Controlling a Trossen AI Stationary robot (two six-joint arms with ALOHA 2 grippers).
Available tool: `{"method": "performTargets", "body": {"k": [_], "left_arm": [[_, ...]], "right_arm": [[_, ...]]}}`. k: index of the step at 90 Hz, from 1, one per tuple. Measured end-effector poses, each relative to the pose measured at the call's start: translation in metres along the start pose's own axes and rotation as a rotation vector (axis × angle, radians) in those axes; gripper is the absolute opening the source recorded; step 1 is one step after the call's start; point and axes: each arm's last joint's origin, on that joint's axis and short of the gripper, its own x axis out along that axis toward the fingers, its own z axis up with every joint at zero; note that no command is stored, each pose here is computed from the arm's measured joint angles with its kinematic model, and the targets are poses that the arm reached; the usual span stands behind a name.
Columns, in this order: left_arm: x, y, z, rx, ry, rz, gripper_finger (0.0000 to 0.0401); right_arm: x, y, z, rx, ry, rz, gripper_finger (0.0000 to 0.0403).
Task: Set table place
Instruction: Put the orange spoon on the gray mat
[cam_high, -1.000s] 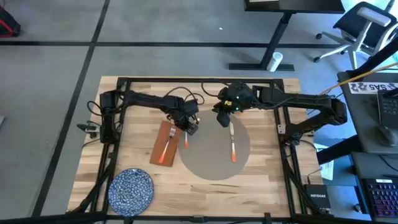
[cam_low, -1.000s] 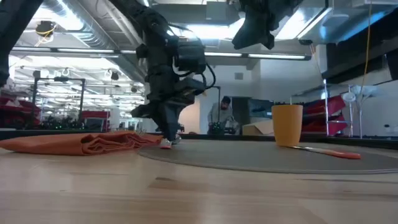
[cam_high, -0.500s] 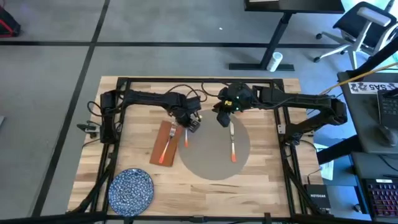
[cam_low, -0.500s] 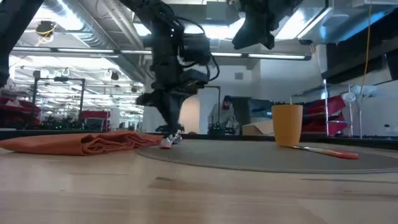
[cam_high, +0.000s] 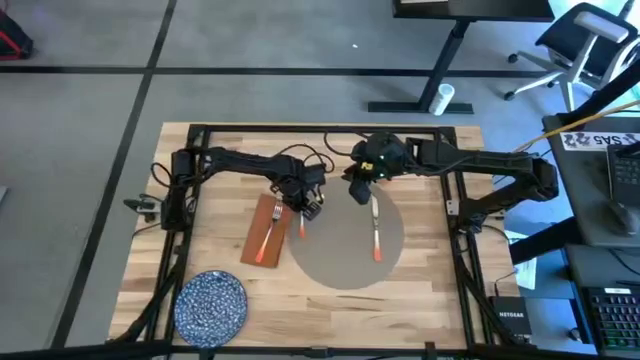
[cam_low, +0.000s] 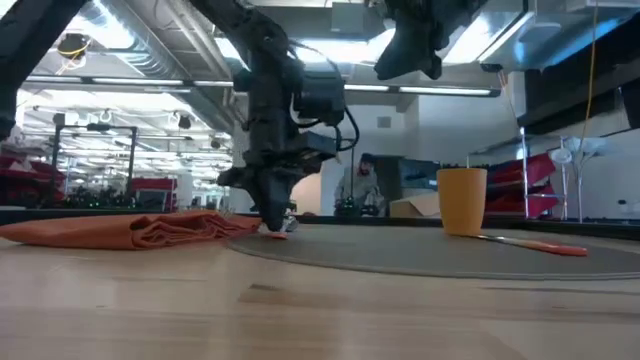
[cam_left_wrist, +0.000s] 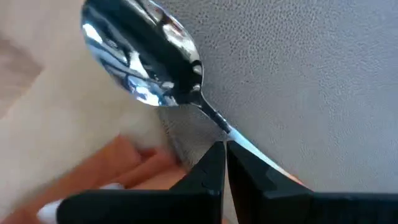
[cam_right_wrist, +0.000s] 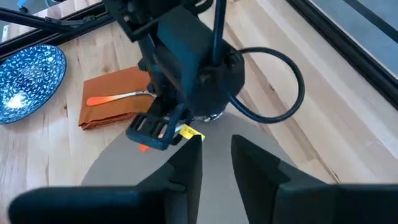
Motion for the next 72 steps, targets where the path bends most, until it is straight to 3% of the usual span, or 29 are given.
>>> {"method": "performTargets", "body": {"k": [37, 52, 72], "left_arm": [[-0.004, -0.011, 0.015, 0.003, -0.149, -0.126, 0.0000], [-0.008, -0.005, 0.020, 0.007, -0.169, -0.130, 0.0000], [-0.060, 0.023, 0.028, -0.007, -0.314, -0.072, 0.0000]], "right_arm": [[0.000, 0.000, -0.001, 0.001, 0.012, -0.004, 0.0074], [0.000, -0.001, -0.001, 0.000, 0.006, -0.027, 0.0074], [0.000, -0.001, -0.001, -0.006, 0.002, -0.028, 0.0074]]}}
